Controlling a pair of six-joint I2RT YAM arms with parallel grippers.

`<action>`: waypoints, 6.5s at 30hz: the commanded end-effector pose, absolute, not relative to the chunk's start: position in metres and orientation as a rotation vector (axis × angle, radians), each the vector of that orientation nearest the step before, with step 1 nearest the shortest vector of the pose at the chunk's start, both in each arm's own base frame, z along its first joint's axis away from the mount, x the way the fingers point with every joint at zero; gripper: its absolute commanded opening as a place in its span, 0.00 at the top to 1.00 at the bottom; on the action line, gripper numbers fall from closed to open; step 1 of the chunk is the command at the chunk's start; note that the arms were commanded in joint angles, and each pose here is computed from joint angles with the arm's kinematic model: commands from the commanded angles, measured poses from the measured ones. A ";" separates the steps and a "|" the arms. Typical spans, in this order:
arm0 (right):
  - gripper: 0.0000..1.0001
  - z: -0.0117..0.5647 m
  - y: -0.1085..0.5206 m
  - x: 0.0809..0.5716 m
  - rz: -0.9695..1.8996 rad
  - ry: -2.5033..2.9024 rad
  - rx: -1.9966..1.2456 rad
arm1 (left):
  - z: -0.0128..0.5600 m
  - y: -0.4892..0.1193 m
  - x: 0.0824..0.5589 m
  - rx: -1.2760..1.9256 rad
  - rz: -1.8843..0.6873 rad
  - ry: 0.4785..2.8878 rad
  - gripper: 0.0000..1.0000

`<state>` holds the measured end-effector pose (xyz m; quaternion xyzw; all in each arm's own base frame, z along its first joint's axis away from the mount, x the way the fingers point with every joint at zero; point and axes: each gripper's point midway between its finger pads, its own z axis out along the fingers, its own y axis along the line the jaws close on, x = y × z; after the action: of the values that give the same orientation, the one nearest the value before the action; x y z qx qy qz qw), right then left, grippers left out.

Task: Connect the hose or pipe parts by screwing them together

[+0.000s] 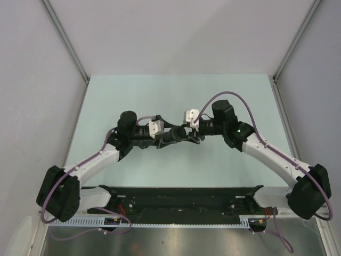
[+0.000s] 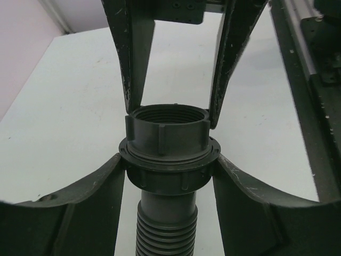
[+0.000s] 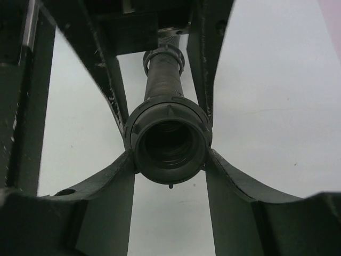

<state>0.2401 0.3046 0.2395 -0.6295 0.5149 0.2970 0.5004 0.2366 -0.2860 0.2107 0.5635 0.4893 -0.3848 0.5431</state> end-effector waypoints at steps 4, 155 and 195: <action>0.64 0.282 0.347 0.249 1.122 1.632 -0.882 | 0.243 -0.287 0.272 1.252 -0.656 1.110 1.00; 0.25 0.280 0.319 0.207 0.661 0.809 -1.700 | 0.252 -0.281 0.215 1.400 -1.038 0.960 1.00; 0.00 0.281 0.343 0.301 1.241 1.925 0.074 | 0.242 -0.267 0.316 1.139 -0.258 1.145 1.00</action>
<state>0.3110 0.3520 0.2479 0.0472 0.7887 0.4665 0.3976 0.3184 -0.2578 0.2144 0.5182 0.5505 -0.1084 0.6455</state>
